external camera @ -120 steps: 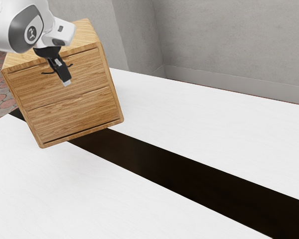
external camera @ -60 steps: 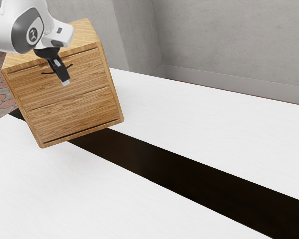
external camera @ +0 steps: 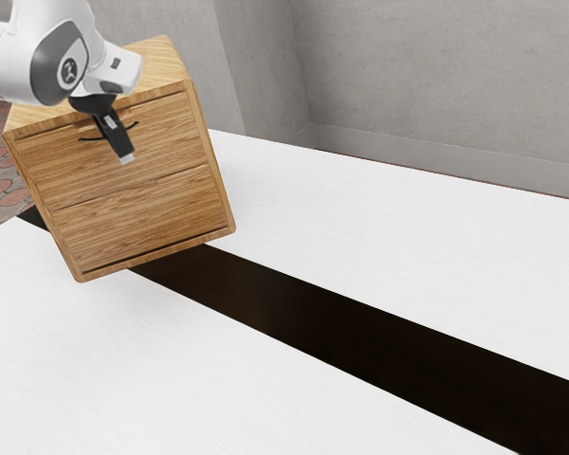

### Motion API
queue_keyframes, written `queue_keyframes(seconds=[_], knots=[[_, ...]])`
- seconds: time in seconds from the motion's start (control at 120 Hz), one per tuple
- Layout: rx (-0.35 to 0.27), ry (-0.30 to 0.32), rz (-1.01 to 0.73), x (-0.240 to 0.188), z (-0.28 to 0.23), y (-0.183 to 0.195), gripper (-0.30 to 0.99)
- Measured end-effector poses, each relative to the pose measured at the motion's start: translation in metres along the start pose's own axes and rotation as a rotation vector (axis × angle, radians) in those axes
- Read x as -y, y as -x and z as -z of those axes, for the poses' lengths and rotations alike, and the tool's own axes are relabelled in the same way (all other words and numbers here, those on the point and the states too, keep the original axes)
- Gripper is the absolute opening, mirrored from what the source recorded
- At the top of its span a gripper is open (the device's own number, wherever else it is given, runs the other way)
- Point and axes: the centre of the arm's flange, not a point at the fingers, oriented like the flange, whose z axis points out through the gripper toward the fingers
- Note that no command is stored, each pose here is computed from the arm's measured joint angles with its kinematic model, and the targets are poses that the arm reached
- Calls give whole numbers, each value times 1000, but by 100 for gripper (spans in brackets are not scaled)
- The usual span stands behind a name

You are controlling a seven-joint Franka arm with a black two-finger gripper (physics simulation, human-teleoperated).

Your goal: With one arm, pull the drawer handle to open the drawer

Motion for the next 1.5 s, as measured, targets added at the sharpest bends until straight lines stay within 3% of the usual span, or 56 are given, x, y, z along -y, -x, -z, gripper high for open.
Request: queue_keyframes(seconds=[0.25, 0.792, 1.117, 1.5], knots=[[6, 6, -2, 2, -6, 4, 66], [1, -2, -30, 6, 0, 8, 29], [-2, -5, -65, 6, 2, 9, -1], [-12, -2, -98, -7, 11, 12, -9]])
